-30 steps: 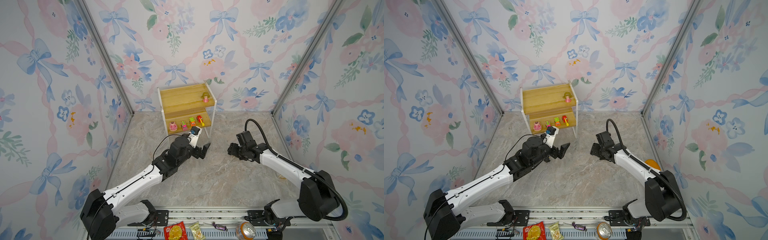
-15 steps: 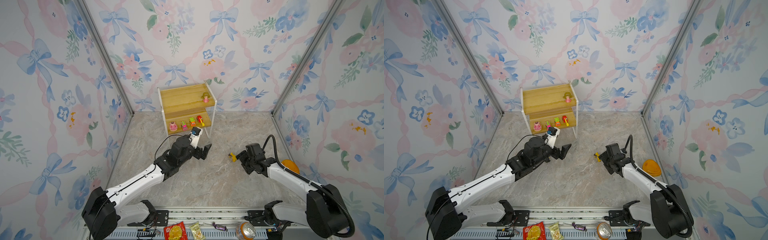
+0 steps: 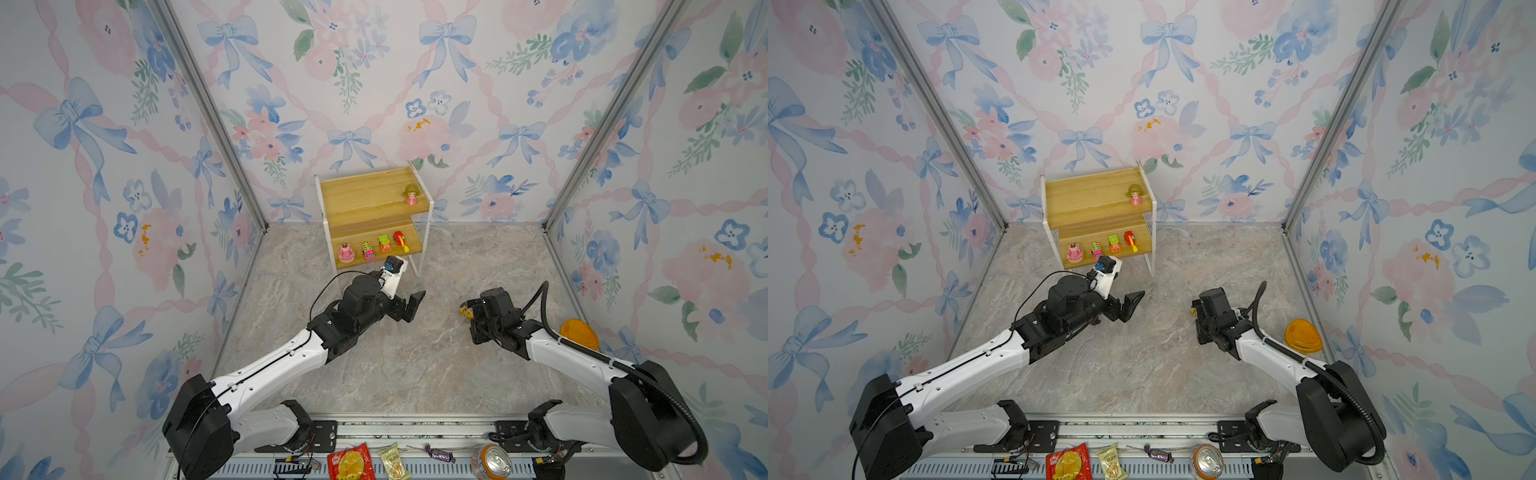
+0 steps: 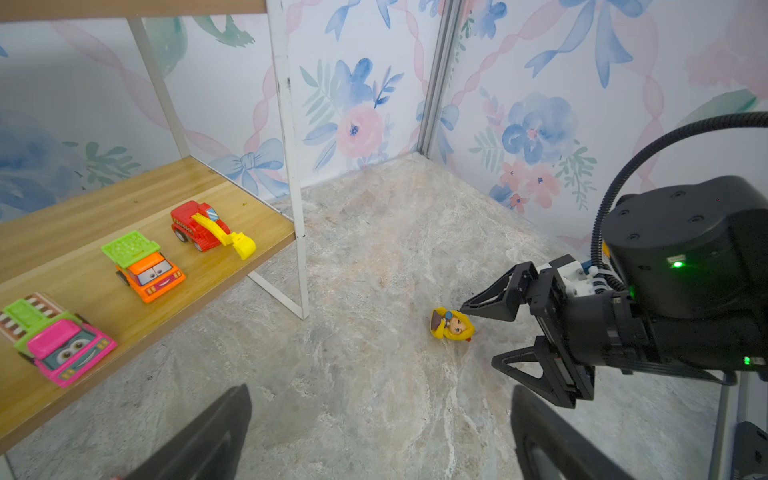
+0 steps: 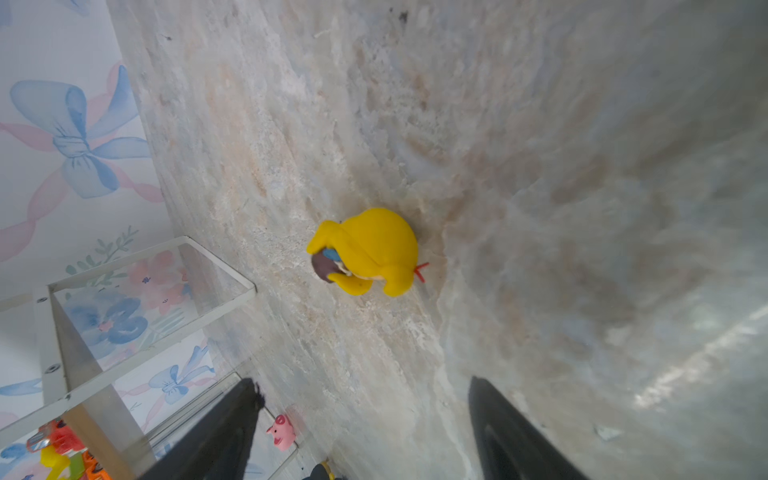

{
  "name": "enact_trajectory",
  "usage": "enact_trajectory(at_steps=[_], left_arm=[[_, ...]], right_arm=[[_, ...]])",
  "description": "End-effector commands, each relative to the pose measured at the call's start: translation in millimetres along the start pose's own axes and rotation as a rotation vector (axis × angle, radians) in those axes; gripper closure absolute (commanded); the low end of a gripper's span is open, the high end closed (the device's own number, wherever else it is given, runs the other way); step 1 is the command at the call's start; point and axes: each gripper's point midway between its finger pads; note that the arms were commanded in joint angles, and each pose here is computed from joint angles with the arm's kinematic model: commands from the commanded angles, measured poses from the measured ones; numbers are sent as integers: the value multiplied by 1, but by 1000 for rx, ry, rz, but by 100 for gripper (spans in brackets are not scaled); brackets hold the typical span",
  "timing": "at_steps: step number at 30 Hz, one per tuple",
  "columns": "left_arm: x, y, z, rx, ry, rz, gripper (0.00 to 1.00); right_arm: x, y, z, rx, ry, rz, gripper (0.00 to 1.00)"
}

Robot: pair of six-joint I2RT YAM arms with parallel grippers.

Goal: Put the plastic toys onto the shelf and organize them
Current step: 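Lower the right gripper toward the yellow-haired doll on the floor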

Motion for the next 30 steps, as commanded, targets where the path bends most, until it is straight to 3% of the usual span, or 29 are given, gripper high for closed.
enact_trajectory(at_steps=[1, 9, 16, 23, 30], left_arm=[[-1, 6, -5, 17, 12, -18, 2], [2, 4, -7, 18, 3, -11, 2], [7, 0, -7, 16, 1, 6, 2], [13, -10, -11, 41, 4, 24, 2], [14, -12, -13, 54, 18, 24, 2]], right_arm=[[1, -12, -6, -15, -117, -6, 18], [-3, -14, 19, -65, -111, -23, 17], [-18, 15, 37, 27, 174, -72, 17], [-47, 18, -2, 98, 69, -47, 19], [-38, 0, 2, 82, -23, 9, 19]])
Point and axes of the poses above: each gripper's point midway between its finger pads, its own y axis back along the fingers, its own z axis along the line the jaws close on, x = y × z, and after that the axes turned 15 degrees about -y, right-handed
